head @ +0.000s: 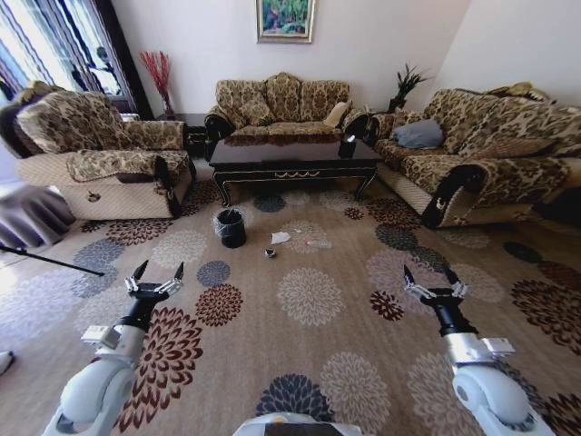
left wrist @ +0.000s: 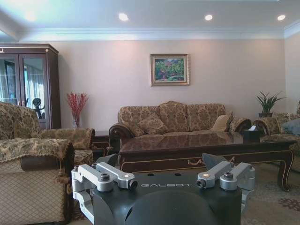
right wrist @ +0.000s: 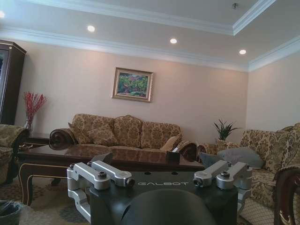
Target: Move to the front of the table and pick up the trash from the floor, then place it into the trash bin.
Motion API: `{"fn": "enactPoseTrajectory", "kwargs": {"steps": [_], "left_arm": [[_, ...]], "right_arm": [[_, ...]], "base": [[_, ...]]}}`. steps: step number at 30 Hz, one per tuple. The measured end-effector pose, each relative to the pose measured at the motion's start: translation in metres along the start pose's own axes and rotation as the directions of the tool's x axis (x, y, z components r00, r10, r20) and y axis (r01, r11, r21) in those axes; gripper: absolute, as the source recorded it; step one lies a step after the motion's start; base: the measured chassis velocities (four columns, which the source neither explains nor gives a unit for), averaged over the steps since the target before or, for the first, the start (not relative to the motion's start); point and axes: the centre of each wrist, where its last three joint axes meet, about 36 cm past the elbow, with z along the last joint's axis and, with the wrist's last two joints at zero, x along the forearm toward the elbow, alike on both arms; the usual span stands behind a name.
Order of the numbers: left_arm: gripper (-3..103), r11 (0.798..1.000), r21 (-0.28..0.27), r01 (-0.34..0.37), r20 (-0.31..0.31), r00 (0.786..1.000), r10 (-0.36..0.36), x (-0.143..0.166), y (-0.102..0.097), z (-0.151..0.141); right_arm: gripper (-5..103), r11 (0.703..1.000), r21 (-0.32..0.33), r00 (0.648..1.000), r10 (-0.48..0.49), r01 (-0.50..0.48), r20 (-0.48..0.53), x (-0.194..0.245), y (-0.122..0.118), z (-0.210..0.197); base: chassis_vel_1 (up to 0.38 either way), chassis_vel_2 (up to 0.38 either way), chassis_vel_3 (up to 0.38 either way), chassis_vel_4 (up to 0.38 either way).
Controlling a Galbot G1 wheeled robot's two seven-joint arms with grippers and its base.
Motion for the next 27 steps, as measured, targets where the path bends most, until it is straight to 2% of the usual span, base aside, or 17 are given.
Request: {"fn": "enactPoseTrajectory", "kwargs": {"steps": [27], "left_arm": [[100, 1.000, -0.005, 0.003, -0.012, 1.000, -0.004, 0.0073, -0.0028, -0.0010]], "right_arm": [[100, 1.000, -0.003, 1.000, -0.005, 0.005, 0.010, 0.0007, 0.0015, -0.0040]], "base": [[0.000, 0.000, 0.000, 0.000]]}}
